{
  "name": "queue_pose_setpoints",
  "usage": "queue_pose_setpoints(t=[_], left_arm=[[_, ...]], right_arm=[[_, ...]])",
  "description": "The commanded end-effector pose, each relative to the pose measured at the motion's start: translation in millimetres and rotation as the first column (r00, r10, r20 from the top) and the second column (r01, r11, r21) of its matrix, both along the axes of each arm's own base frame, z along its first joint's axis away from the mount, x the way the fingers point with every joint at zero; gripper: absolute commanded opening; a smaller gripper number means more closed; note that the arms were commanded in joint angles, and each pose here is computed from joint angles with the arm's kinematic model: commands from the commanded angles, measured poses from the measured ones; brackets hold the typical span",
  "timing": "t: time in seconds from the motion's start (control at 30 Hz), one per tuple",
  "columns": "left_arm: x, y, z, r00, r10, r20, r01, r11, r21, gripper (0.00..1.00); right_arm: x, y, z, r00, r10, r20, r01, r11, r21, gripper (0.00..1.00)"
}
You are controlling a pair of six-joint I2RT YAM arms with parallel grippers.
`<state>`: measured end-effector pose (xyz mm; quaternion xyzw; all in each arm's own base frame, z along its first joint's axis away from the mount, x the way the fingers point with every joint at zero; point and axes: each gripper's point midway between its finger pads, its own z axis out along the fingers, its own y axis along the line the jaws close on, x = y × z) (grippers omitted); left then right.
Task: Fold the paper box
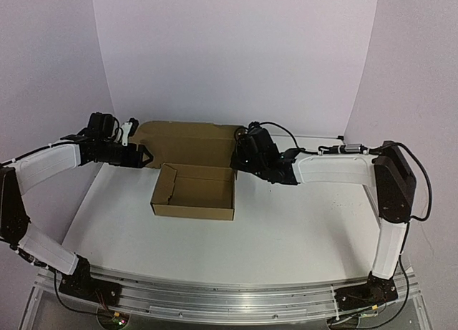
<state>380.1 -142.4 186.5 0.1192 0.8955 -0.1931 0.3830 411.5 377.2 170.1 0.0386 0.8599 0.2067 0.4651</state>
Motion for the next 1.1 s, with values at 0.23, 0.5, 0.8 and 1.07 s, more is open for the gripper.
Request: queue_pose_setpoints(t=[0.23, 0.5, 0.8, 1.07], left_arm=[[3.1, 5.3, 39.2, 0.96, -0.165, 0.225, 0.136, 0.981, 0.14, 0.66], [-11.4, -4.1, 20.0, 0.944, -0.292, 0.157, 0.278, 0.955, 0.102, 0.61], [-38.6, -24.7, -40.0, 0.996, 0.04, -0.076, -0.037, 0.998, 0.041, 0.69], [3.2, -35.9, -81.4, 0.987, 0.133, -0.095, -0.126, 0.989, 0.076, 0.87]], right_arm=[[-15.2, -2.9, -12.1, 0.996, 0.063, -0.071, -0.07, 0.992, -0.105, 0.0], [-14.8, -14.9, 7.4, 0.997, 0.072, -0.008, -0.072, 0.981, -0.182, 0.0], [-23.9, -9.7, 1.0, 0.995, 0.094, -0.04, -0.099, 0.982, -0.16, 0.0], [-30.3, -2.5, -2.1, 0.988, 0.142, -0.067, -0.15, 0.979, -0.135, 0.0]])
